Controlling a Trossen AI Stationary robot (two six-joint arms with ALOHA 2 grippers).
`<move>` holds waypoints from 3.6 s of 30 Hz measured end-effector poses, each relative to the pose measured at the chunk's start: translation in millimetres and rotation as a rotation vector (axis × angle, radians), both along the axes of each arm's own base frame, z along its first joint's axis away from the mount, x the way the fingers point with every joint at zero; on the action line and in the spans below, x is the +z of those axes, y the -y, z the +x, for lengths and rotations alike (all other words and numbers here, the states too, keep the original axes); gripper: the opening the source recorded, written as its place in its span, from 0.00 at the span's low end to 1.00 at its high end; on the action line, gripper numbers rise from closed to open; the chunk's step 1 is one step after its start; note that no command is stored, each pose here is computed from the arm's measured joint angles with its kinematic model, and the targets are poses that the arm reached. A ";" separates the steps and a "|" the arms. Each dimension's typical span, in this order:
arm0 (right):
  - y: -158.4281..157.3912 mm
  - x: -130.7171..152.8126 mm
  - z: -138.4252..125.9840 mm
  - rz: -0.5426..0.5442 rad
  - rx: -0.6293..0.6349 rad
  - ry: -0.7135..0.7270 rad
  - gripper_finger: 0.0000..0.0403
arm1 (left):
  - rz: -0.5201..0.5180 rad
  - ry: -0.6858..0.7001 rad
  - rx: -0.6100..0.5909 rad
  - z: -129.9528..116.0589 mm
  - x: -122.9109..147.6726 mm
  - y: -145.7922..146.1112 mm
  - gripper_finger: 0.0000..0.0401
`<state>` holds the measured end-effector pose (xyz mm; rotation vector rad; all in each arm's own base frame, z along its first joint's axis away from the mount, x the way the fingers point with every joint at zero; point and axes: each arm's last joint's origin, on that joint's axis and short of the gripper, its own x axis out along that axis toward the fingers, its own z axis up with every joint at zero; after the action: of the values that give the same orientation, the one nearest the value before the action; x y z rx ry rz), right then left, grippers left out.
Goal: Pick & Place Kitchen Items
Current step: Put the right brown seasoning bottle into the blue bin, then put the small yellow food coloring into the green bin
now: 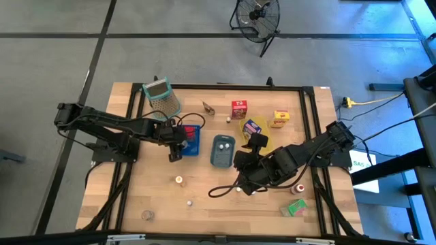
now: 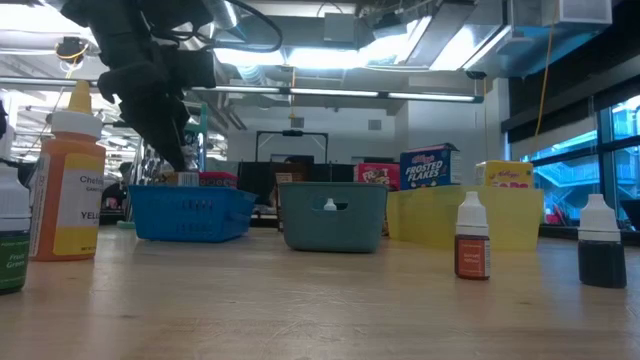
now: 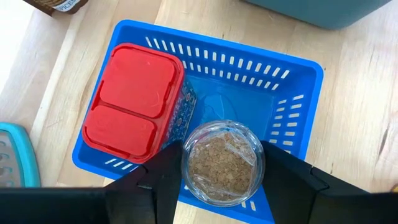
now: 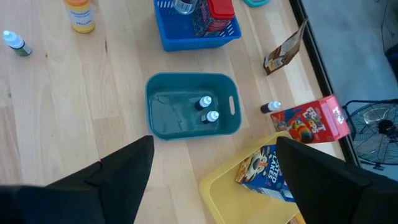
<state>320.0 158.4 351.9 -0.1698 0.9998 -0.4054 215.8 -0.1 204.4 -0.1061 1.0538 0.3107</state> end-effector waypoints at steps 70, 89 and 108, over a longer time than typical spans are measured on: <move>0.5 -12.0 0.8 -0.027 0.014 -0.039 0.84 | -0.049 -0.031 0.110 -3.2 -33.8 -21.3 0.46; -0.5 -17.8 3.8 -0.037 0.040 -0.040 0.84 | -0.052 -0.025 0.137 -0.3 -36.7 -21.8 0.46; -0.5 -17.8 3.8 -0.040 0.046 -0.043 0.84 | -0.087 -0.012 0.160 0.2 -36.4 -21.2 0.65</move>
<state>323.8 158.9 334.1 -0.2386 1.0285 -0.3810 216.0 21.1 168.0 -0.2676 1.0730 0.4102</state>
